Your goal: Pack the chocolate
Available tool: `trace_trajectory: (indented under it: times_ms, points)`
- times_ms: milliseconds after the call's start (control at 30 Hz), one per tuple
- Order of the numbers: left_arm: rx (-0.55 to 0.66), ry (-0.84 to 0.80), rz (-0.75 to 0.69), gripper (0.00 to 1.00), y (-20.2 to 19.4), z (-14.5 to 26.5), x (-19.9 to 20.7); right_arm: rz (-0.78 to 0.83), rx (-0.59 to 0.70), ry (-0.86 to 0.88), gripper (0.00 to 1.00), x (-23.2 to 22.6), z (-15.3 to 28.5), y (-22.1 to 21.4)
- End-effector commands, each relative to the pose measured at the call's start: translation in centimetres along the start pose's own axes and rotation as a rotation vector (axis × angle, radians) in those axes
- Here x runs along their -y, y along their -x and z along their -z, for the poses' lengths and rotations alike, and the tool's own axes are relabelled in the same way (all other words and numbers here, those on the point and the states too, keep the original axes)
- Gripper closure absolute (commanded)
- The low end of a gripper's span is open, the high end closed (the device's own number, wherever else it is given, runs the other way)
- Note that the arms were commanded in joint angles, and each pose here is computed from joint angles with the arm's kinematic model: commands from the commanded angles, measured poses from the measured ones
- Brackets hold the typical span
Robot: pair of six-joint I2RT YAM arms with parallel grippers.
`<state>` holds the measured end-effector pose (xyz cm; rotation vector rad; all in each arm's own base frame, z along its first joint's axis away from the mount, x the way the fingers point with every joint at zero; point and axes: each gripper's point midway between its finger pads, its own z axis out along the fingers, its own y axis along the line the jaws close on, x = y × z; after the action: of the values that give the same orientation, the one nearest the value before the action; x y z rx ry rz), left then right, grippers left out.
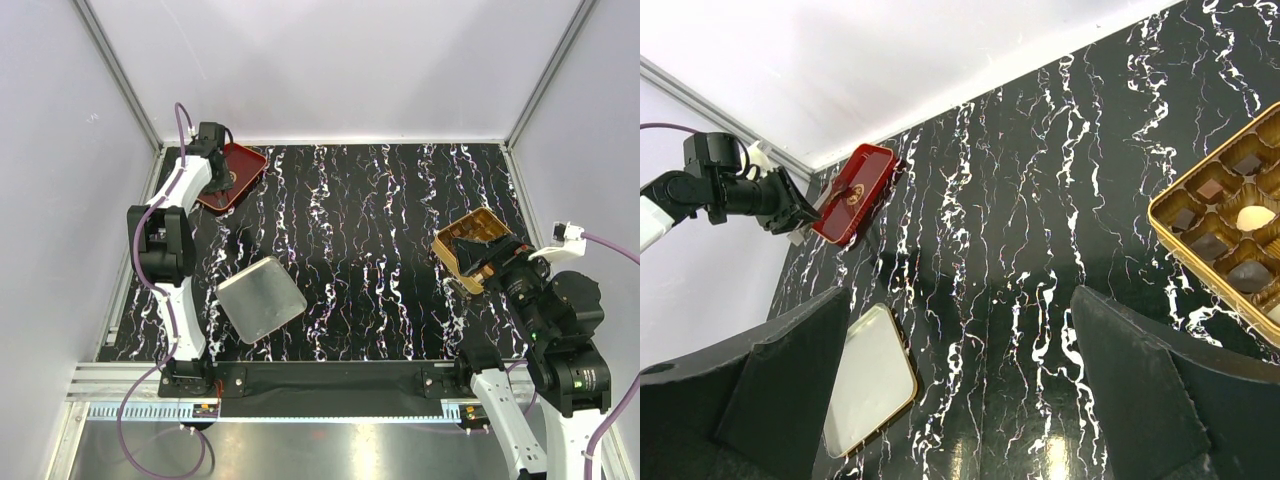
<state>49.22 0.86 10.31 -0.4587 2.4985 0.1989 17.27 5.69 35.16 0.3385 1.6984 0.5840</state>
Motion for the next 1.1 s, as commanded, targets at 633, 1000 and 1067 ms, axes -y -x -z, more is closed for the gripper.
trace_trajectory:
  times_ms: [633,1000,1067]
  points:
    - [0.075,-0.069,0.040,0.66,1.0,5.6,-0.8,-0.006,0.049,0.039,0.00,-1.0,0.8,1.2]
    - [0.093,-0.103,0.031,0.67,0.8,7.7,-0.6,-0.015,0.055,0.046,0.00,-1.2,1.2,1.3]
    - [0.109,-0.134,0.021,0.67,1.1,8.8,0.2,-0.015,0.053,0.049,0.00,-1.3,1.2,1.3]
